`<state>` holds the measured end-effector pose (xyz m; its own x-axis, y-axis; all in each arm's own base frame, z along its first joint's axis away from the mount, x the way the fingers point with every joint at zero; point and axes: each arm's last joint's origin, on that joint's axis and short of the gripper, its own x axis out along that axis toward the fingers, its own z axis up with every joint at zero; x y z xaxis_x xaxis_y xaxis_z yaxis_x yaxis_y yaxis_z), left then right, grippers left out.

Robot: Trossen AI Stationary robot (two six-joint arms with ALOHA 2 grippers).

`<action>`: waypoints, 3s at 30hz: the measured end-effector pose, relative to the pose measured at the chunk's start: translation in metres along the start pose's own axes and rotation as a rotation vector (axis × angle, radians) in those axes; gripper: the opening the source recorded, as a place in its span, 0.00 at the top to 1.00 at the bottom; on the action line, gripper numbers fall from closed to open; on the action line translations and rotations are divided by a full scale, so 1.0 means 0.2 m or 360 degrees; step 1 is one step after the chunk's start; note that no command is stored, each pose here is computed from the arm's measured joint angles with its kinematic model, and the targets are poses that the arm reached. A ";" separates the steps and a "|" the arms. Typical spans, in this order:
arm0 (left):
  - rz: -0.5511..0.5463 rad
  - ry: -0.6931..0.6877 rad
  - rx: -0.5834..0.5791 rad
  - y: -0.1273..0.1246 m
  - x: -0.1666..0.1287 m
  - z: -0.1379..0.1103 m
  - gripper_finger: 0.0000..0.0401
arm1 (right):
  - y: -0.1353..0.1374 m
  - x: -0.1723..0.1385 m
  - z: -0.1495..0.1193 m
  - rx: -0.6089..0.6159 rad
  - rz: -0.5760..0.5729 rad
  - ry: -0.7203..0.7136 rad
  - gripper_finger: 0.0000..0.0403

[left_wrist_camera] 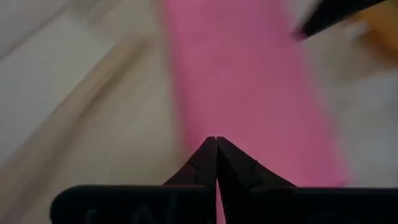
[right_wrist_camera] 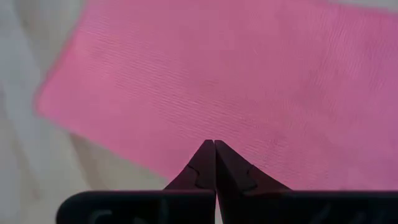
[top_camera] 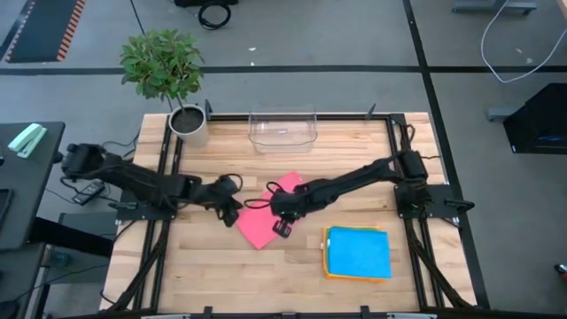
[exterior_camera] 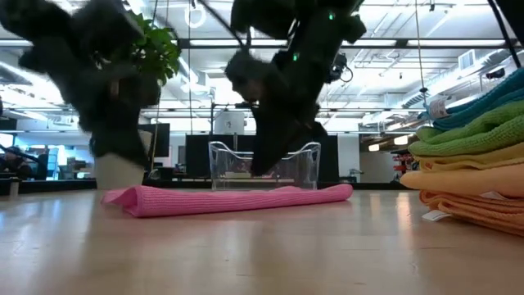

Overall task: Fold microfiber towels
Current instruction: Fold the pink towel on the table

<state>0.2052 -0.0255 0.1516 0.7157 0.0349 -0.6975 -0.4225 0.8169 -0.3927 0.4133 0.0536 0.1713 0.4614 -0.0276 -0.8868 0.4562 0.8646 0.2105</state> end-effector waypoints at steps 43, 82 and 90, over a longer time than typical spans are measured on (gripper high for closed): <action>-0.0261 0.0391 -0.0023 -0.03 -0.08 0.00 0.98 | -0.05 0.01 0.04 0.0224 -0.0164 -0.0124 0.99; -0.0527 0.0399 -0.0385 -0.27 0.17 -0.18 0.94 | 0.23 0.04 -0.12 0.0299 0.0178 -0.0124 0.99; -0.0464 0.0381 -0.0567 -0.27 0.17 -0.18 0.78 | 0.04 -0.03 0.06 0.0279 0.0154 -0.0178 0.99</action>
<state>0.2322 -0.0889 0.1278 0.7024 -0.3316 -0.6298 -0.4173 0.5251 -0.7418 0.4235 0.0552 0.1826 0.5863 -0.0128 -0.8100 0.5268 0.7656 0.3692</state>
